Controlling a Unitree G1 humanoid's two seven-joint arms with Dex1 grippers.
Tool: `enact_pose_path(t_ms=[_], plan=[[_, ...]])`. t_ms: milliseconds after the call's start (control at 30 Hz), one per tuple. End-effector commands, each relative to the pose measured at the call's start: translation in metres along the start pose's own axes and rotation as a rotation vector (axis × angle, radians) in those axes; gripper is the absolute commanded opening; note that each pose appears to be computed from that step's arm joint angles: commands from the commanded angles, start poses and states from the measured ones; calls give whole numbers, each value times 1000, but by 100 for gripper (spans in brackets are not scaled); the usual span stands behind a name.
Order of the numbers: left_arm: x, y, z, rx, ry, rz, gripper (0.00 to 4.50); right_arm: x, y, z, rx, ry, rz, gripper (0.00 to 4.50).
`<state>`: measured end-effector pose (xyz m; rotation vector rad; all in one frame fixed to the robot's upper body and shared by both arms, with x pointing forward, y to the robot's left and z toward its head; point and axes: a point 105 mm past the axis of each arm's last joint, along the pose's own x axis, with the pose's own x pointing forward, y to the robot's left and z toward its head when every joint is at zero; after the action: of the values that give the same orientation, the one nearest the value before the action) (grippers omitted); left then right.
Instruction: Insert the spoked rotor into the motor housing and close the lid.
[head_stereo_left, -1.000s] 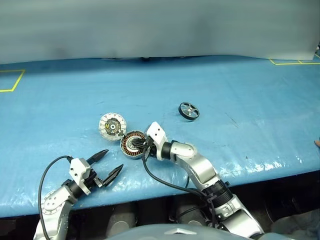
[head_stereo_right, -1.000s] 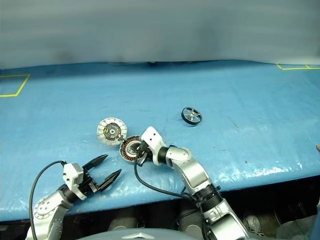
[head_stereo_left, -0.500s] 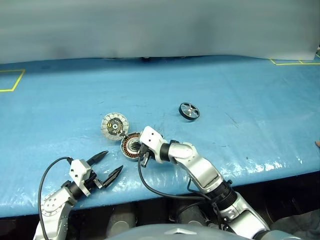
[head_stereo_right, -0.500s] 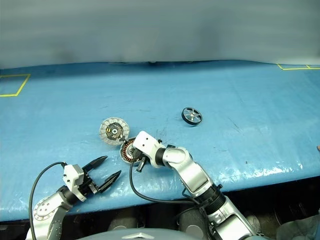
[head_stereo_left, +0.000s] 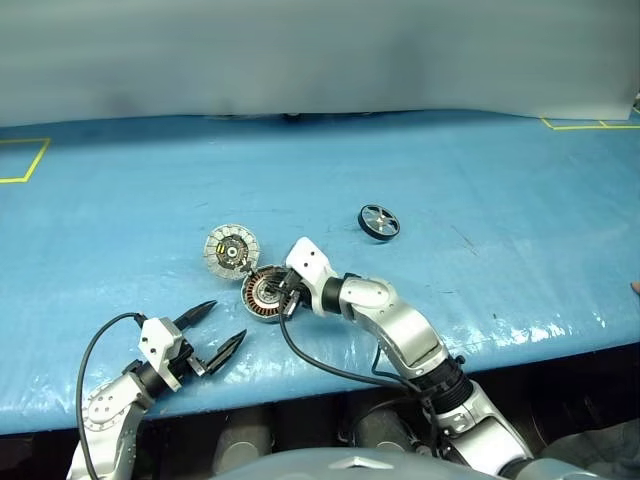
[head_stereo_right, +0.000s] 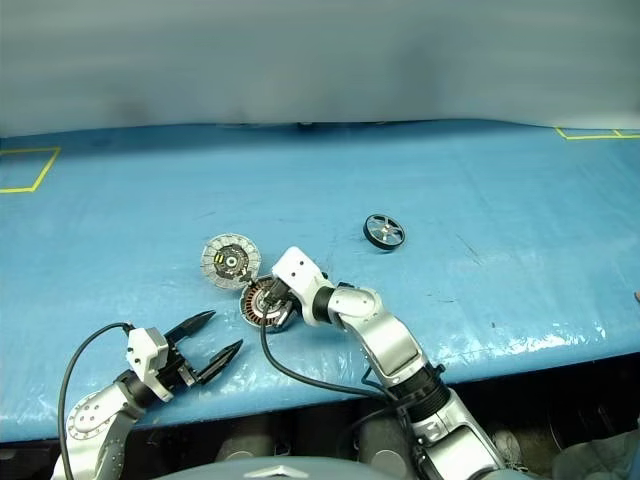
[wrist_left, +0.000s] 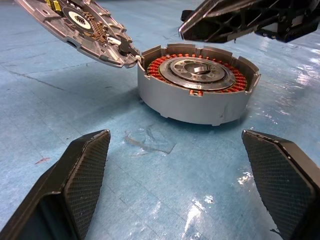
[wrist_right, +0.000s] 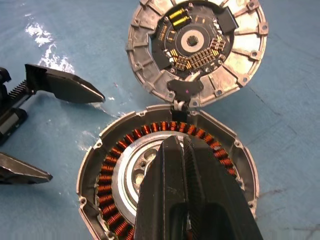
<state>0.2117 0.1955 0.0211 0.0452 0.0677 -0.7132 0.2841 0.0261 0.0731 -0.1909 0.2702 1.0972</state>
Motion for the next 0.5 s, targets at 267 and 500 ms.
enact_pose_path(t_ms=[267,500], plan=[[-1,2,-1,6,4,8,450,2,18,5,-29,-12,73,15],[-1,1,-1,7,5,8,450,1,13,0,-38,13,50,15]])
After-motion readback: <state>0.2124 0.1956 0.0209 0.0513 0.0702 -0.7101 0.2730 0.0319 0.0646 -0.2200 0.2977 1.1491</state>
